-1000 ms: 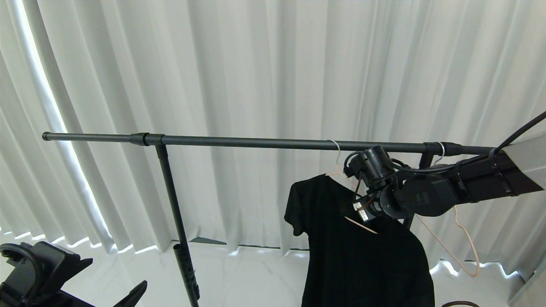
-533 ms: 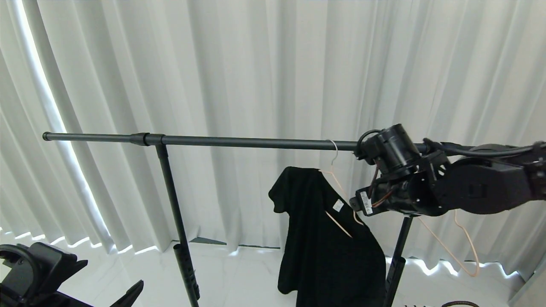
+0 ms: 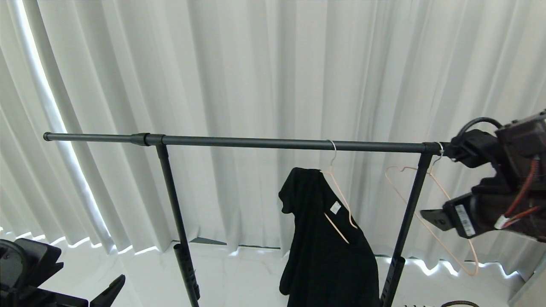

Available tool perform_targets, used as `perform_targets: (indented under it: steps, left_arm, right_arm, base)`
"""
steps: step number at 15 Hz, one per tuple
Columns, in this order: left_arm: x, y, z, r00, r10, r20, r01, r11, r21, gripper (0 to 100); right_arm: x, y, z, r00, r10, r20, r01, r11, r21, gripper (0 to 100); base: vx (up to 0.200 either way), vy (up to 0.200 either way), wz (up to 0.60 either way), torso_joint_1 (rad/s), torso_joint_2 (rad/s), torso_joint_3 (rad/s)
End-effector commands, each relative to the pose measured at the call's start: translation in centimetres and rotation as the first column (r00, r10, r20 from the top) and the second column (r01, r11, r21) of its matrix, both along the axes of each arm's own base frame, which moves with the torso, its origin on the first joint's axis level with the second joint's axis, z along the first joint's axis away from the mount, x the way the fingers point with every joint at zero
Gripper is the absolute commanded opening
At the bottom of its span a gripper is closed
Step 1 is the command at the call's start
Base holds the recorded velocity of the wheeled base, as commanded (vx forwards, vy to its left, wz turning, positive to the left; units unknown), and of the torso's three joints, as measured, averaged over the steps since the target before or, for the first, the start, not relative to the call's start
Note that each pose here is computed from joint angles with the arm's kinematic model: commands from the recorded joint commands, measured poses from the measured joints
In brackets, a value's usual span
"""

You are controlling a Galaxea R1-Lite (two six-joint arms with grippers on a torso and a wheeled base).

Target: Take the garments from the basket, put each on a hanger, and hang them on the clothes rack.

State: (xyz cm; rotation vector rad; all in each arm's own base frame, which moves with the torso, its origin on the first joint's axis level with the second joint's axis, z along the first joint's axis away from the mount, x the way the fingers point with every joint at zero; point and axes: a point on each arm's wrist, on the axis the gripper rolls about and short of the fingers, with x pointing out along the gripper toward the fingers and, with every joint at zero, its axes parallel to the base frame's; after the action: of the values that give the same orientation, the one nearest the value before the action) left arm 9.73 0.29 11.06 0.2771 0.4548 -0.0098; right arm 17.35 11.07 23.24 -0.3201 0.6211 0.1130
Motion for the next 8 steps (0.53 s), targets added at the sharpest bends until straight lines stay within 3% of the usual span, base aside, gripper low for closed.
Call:
perform_targets:
  steps: [1,5,8]
  left_arm:
    - [0.3,0.5,0.3,0.998,0.062,0.004,-0.062,0.998,0.012,100]
    - [0.5,0.6,0.4,0.996,0.087,0.005,-0.087,0.996,0.019,100]
    - [0.6,0.6,0.7,0.994,0.106,0.019,-0.107,0.994,0.028,100]
  right_arm:
    - [-3.1,-5.3,0.5,0.995,-0.073,0.069,0.079,0.993,-0.091,100]
    - [-3.5,-7.3,0.9,0.981,-0.169,0.095,0.177,0.980,-0.089,100]
    - [-3.7,-7.6,1.1,0.978,-0.179,0.105,0.188,0.979,-0.085,100]
  base:
    - [0.000,0.000,0.00,0.000,0.00,0.000]
    - [0.000,0.000,0.00,0.000,0.00,0.000]
    - [-0.200,0.000,0.00,0.005,0.00,0.001]
